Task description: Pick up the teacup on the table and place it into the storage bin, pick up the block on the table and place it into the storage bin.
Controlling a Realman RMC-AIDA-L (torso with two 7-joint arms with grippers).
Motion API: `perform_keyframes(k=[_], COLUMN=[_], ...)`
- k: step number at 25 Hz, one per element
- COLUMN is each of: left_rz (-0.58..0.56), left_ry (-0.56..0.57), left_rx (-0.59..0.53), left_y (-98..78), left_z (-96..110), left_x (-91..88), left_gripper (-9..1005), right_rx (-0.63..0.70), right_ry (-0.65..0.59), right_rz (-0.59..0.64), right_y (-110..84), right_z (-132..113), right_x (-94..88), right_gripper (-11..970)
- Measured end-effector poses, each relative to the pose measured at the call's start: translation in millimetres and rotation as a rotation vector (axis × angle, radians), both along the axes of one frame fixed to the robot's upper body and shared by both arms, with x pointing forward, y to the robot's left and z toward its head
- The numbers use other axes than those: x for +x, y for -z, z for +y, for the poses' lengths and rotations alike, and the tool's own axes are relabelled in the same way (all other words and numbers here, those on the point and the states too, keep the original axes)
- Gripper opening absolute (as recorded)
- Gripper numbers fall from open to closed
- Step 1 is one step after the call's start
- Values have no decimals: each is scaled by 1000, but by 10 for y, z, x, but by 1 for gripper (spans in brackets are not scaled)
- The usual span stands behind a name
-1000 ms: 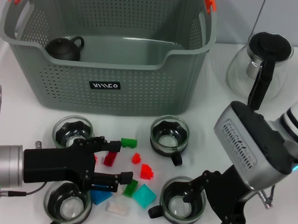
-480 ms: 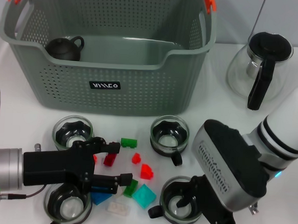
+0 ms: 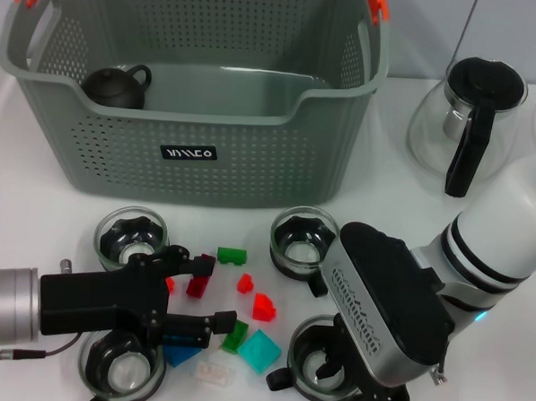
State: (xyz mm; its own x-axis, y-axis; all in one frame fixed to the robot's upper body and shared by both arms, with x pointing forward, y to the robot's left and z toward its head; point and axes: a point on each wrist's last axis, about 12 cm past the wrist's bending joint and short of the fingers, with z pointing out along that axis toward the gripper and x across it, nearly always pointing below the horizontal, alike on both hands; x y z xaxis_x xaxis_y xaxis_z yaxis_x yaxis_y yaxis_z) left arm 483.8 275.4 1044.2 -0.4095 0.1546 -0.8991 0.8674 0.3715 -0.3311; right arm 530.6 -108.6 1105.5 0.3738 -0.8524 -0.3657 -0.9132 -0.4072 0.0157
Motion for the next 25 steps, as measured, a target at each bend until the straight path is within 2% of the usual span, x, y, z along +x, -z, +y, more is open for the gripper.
perform_keyframes(k=[6, 9, 20, 23, 25], left_rz=[-12, -13, -13, -13, -14], left_ry=[-4, -5, -7, -3, -4], left_rx=[1, 0, -2, -5, -3], left_y=[-2, -3, -5, -10, -13], left_z=[8, 8, 17, 20, 31], left_x=[2, 3, 0, -7, -7], left_gripper=[934, 934, 934, 934, 934], right_rx=[8, 4, 9, 27, 50], right_ry=[17, 35, 67, 87, 112], right_rz=[-13, -10, -5, 10, 32], right_y=[-44, -41, -87, -214, -367], right_z=[24, 27, 23, -24, -106], right_x=[-4, 7, 18, 23, 42], right_gripper=[411, 202, 57, 57, 57])
